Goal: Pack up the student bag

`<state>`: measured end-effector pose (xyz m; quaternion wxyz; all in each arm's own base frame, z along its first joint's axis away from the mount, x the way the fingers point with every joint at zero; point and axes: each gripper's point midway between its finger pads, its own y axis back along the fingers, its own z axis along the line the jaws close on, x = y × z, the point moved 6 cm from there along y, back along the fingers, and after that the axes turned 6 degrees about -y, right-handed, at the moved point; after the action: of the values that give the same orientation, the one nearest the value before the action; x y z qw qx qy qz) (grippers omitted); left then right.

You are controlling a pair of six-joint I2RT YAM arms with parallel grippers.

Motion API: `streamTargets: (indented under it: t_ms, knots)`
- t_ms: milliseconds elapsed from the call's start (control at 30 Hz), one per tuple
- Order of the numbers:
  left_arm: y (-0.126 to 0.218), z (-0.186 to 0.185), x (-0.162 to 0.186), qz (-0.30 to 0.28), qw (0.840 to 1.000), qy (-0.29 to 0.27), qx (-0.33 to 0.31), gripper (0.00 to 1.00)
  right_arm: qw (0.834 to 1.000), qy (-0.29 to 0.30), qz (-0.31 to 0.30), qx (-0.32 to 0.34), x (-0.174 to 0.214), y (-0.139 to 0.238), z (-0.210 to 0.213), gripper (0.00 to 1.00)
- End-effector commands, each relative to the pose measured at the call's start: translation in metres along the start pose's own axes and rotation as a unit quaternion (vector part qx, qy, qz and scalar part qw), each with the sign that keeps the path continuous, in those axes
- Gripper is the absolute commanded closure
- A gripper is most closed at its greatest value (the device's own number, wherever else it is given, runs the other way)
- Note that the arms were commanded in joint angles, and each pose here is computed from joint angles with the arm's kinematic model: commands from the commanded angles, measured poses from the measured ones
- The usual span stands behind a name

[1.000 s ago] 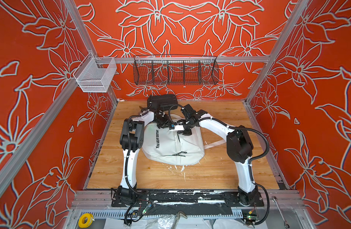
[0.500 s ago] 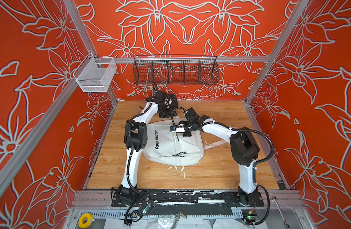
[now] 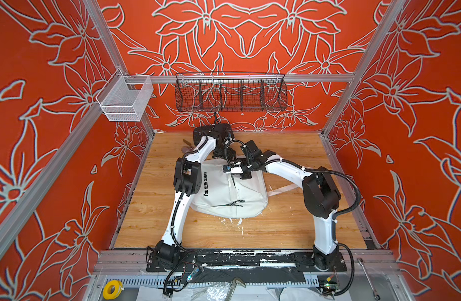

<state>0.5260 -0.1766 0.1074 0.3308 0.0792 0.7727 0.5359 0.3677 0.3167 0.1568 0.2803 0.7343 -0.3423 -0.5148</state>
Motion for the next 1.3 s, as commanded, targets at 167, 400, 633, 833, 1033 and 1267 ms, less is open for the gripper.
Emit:
streamTargets:
  t_ms: [167, 400, 633, 833, 1033, 1267]
  knots:
    - [-0.011, 0.013, 0.002, 0.029, 0.996, -0.058, -0.064, 0.14, 0.999, 0.02, -0.03, -0.025, -0.022, 0.018, 0.008, 1.0]
    - [-0.017, 0.006, 0.019, 0.067, 0.997, -0.037, -0.03, 0.22, 1.0, 0.027, -0.01, -0.008, -0.021, 0.022, 0.006, 1.0]
    - [-0.016, 0.002, 0.034, 0.091, 0.996, 0.01, 0.023, 0.32, 1.0, 0.025, 0.015, 0.006, -0.018, 0.024, 0.002, 1.0]
    - [-0.008, 0.016, 0.046, 0.076, 0.988, 0.104, 0.088, 0.43, 0.999, 0.024, 0.028, 0.002, -0.012, 0.021, 0.006, 1.0]
    - [-0.005, 0.017, 0.051, 0.086, 0.987, 0.105, 0.086, 0.81, 0.999, 0.023, 0.042, 0.008, -0.008, 0.02, 0.004, 1.0]
    - [0.036, 0.041, 0.043, 0.041, 0.982, 0.173, 0.063, 1.0, 0.998, 0.014, 0.053, -0.008, -0.014, 0.031, 0.008, 1.0]
